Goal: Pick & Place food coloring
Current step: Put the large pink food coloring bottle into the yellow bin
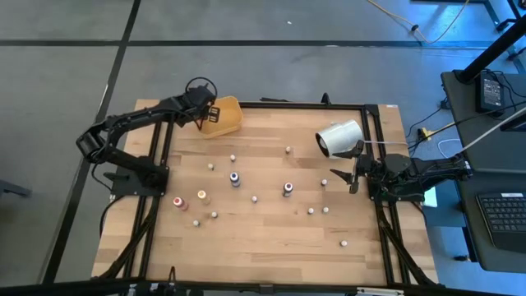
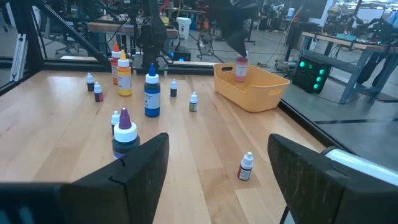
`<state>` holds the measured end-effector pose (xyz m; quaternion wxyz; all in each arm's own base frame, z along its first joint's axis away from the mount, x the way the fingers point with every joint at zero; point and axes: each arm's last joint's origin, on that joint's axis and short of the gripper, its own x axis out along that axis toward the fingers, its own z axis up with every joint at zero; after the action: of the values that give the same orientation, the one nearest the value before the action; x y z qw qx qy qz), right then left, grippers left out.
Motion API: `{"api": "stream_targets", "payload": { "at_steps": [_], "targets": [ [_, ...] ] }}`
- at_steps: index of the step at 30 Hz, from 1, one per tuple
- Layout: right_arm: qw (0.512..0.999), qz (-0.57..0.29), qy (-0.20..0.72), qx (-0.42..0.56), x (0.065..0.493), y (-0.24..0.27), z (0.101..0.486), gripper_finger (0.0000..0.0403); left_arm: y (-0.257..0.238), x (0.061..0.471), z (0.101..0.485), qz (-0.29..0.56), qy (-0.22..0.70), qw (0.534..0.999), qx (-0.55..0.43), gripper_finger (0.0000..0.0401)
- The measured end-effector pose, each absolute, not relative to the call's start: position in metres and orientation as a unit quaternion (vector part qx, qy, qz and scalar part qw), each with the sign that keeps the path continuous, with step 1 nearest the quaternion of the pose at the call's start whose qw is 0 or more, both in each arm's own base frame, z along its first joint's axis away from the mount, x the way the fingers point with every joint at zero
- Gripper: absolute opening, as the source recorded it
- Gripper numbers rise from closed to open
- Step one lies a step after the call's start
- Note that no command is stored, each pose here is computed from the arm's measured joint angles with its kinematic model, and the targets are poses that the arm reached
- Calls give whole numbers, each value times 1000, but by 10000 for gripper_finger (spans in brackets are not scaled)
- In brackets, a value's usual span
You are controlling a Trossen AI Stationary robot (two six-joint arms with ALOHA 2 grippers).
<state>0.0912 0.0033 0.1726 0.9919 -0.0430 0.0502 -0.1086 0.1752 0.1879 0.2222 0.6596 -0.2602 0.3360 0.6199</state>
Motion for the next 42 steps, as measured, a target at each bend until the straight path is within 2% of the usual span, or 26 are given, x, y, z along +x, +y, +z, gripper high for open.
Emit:
{"api": "stream_targets", "payload": {
  "at_steps": [11,42],
  "targets": [
    [992,-109,50,-43,91,3,173,275,191,164,203,634,324,646,-274,124],
    [992,-109,50,-43,91,3,173,275,192,164,204,637,319,647,-271,154]
  ]
}}
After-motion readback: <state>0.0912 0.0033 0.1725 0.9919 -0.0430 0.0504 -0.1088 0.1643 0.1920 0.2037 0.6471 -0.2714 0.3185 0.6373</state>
